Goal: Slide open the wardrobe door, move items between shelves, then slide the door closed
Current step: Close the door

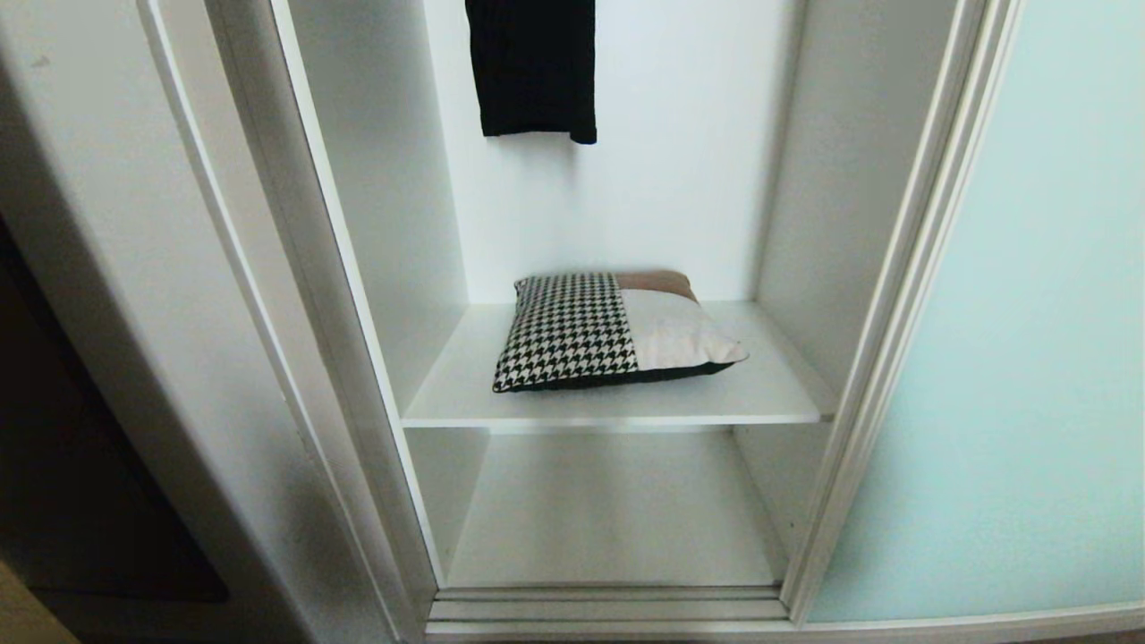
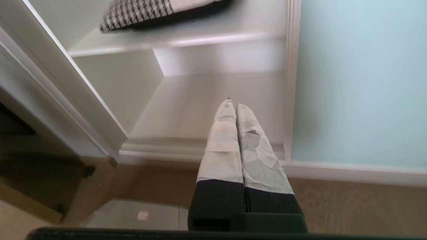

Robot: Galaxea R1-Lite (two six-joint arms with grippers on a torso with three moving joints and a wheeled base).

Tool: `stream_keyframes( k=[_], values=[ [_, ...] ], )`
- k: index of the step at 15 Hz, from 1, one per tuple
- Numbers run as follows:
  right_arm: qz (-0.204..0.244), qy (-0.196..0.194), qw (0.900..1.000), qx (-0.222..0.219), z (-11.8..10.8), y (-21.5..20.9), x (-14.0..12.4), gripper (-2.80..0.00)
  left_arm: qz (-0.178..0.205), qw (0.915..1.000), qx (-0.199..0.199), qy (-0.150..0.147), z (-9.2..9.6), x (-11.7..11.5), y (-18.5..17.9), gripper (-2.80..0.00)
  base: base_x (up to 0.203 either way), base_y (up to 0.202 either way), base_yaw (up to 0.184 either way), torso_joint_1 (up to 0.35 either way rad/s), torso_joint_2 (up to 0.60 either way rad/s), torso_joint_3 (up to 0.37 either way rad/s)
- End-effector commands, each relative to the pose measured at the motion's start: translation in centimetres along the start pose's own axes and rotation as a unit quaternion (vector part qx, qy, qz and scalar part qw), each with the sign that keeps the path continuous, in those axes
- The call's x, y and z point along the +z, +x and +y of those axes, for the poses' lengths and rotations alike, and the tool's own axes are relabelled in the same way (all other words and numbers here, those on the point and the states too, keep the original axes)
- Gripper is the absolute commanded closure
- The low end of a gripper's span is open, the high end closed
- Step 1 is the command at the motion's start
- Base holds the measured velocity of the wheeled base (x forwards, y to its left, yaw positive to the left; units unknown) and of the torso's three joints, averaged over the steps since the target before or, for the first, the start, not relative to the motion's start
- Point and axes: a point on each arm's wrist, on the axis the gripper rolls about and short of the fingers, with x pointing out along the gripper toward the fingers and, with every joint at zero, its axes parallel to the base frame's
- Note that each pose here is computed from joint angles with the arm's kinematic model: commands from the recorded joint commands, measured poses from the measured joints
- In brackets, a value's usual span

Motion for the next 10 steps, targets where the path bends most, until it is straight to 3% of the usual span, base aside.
stream_keyframes(
  k=[1,6,8,10],
  values=[
    [0.007,0.002,1.0,0.0,-0.1,0.2,-0.5,0.0,0.001,0.9999,0.002,-0.016,0.0,0.0,0.0,0.0,0.0,0.0,0.0,0.0,0.0,0.0],
    [0.004,0.001,1.0,-0.003,-0.3,0.5,-1.3,0.0,0.001,0.9998,0.001,-0.018,0.0,0.0,0.0,0.0,0.0,0.0,0.0,0.0,0.0,0.0],
    [0.006,-0.024,1.0,-0.006,-0.4,0.6,-1.7,0.0,0.001,0.9998,0.001,-0.018,0.0,0.0,0.0,0.0,0.0,0.0,0.0,0.0,0.0,0.0],
    [0.004,-0.036,0.998,-0.042,-0.7,0.6,-2.0,0.0,0.001,0.9998,0.001,-0.018,0.0,0.0,0.0,0.0,0.0,0.0,0.0,0.0,0.0,0.0]
  ],
)
